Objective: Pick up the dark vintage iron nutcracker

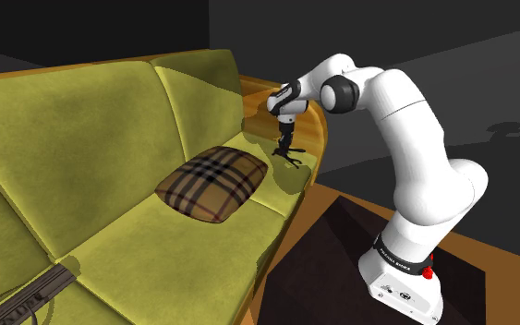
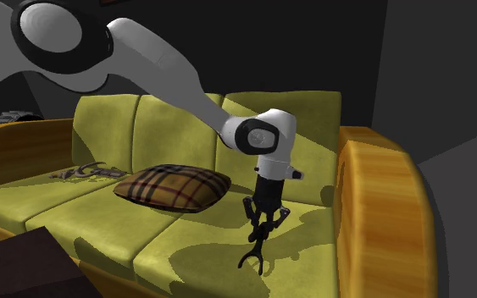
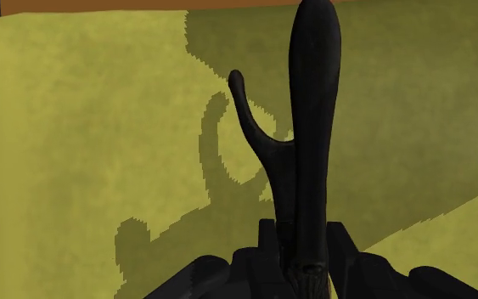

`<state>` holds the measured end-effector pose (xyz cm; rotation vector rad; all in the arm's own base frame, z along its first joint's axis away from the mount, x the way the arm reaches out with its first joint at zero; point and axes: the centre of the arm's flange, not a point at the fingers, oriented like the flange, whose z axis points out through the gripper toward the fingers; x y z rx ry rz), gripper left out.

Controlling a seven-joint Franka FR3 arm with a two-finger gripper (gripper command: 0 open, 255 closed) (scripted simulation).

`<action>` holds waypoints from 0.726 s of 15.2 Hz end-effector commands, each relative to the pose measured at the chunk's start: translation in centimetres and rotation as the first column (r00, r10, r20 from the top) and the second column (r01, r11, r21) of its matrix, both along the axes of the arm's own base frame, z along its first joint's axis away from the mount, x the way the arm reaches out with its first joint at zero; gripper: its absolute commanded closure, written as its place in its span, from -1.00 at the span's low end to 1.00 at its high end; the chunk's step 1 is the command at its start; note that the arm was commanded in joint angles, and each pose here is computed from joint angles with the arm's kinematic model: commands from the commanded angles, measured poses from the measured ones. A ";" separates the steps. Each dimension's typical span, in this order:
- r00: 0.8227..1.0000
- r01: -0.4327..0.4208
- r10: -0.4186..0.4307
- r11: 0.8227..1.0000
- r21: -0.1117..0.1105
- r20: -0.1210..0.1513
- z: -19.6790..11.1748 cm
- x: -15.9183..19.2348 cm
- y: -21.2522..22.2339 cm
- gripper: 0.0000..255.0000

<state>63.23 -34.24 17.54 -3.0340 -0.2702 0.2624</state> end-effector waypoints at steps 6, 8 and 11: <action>1.000 0.000 0.000 1.000 0.001 0.000 3.4 0.0 0.0 1.00; 1.000 0.000 0.000 1.000 0.001 0.000 4.5 0.0 0.0 1.00; 1.000 0.000 0.000 1.000 0.001 0.000 6.0 0.0 0.0 1.00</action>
